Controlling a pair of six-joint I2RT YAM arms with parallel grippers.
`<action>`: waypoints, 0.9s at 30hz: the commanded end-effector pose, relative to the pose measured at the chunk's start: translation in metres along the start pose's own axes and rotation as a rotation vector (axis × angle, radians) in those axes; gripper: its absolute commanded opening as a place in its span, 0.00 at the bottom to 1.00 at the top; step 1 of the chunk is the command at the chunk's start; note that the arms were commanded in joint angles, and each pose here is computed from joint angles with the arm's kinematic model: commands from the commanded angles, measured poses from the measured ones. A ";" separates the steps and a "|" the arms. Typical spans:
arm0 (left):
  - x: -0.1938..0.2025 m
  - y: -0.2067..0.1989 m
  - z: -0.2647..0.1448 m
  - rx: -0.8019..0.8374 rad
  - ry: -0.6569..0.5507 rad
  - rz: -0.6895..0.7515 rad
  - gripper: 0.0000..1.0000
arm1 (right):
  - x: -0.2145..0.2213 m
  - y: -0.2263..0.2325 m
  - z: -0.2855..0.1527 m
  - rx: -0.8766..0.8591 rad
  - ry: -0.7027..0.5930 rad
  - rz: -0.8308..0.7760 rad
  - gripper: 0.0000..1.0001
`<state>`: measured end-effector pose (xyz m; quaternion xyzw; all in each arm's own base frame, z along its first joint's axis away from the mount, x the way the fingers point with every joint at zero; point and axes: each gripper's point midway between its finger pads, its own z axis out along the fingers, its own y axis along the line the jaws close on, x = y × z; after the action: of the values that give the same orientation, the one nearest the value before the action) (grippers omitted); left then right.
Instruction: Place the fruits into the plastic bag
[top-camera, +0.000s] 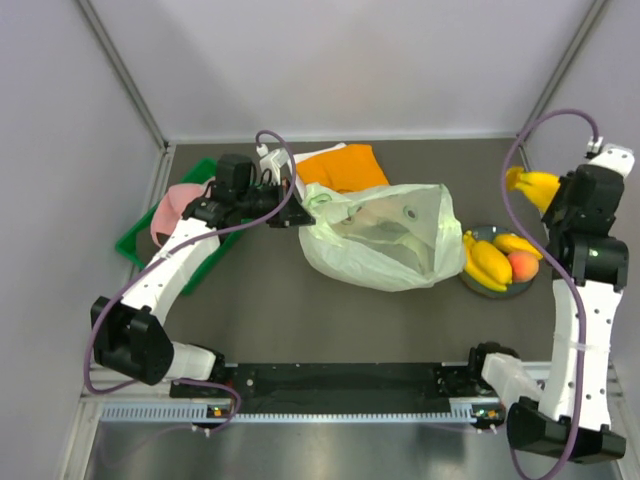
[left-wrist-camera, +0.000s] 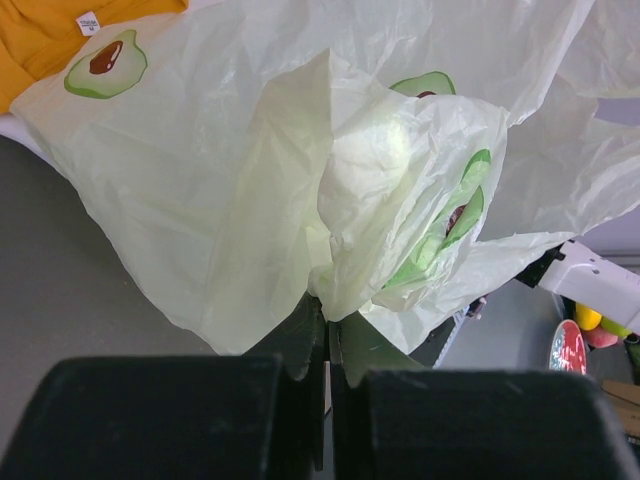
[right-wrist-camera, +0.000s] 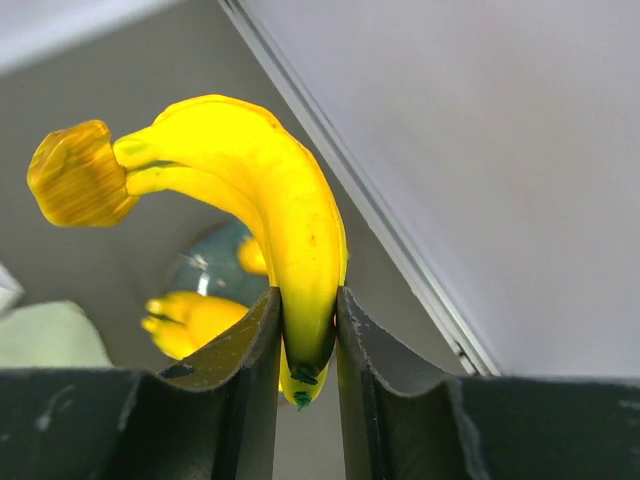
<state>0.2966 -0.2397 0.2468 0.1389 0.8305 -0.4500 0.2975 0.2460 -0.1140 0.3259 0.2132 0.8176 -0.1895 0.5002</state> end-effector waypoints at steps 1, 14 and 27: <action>-0.005 -0.003 0.002 0.032 -0.014 0.017 0.00 | -0.055 0.003 -0.046 -0.106 -0.184 0.132 0.00; -0.004 -0.004 0.004 0.045 -0.008 0.003 0.00 | -0.106 0.103 -0.143 -0.806 -0.328 0.331 0.00; -0.005 0.001 0.004 0.022 -0.013 0.009 0.00 | -0.075 0.223 -0.193 -1.136 -0.164 0.161 0.00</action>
<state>0.2958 -0.2423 0.2423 0.1347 0.8315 -0.4581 0.2841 0.2509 0.1307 0.4407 -0.0197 0.7455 0.2871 0.6012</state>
